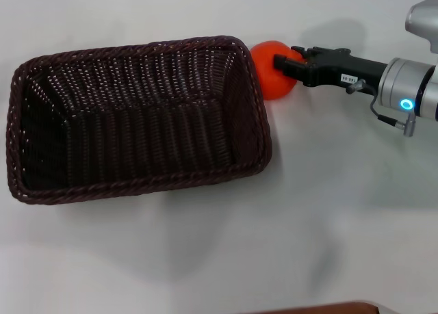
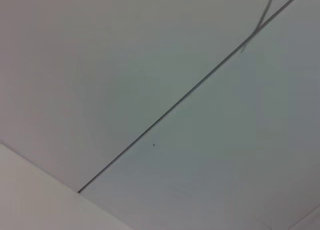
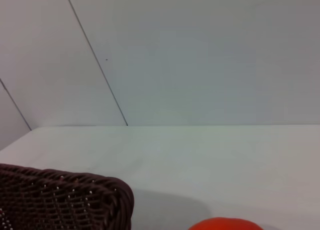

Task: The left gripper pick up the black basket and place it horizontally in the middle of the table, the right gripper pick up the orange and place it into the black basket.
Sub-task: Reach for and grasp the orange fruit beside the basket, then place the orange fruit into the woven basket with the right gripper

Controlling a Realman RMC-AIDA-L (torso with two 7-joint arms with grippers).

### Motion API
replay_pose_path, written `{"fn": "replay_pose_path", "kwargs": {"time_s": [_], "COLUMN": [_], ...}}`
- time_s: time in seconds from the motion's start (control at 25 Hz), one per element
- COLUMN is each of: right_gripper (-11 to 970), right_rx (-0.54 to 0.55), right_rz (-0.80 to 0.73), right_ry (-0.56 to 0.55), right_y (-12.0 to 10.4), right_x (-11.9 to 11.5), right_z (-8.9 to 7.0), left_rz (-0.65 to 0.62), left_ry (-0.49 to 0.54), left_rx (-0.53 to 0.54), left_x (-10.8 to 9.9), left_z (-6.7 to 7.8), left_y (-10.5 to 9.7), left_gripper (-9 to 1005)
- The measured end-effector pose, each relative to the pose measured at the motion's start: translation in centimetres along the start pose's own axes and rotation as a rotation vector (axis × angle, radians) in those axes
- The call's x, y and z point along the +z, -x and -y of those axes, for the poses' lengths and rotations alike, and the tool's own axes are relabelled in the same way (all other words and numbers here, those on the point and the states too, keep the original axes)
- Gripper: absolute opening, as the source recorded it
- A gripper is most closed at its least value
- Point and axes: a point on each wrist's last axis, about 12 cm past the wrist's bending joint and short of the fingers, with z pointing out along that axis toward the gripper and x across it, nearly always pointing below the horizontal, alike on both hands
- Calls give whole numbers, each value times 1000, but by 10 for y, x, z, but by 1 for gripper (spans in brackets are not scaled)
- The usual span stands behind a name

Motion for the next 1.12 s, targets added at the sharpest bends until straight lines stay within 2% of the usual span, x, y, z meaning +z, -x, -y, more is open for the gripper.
{"fn": "replay_pose_path", "kwargs": {"time_s": [0.2,0.4,0.6,0.84,1.0,1.12], "right_gripper": [579,368,279,204,184,183], "right_rx": [5,22,24,6,-23,-65], "right_rz": [-1,-3,-32,-115,-177,-219], "right_ry": [1,-2,-13,-48,-100,-189], "right_y": [-1,-2,-11,-32,-50,-64], "right_x": [-1,-2,-8,-27,-42,-49], "right_z": [-1,-2,-2,2,11,25], "left_rz": [0,0,5,6,7,8], "left_ry": [-17,-17,-14,-14,-15,-18], "left_rx": [-20,-25,-27,-29,-30,-30], "left_x": [5,6,6,6,6,7], "left_z": [-1,-3,-3,-4,-3,-3], "left_y": [0,2,2,2,2,2], "left_gripper": [729,727,725,724,724,723]}}
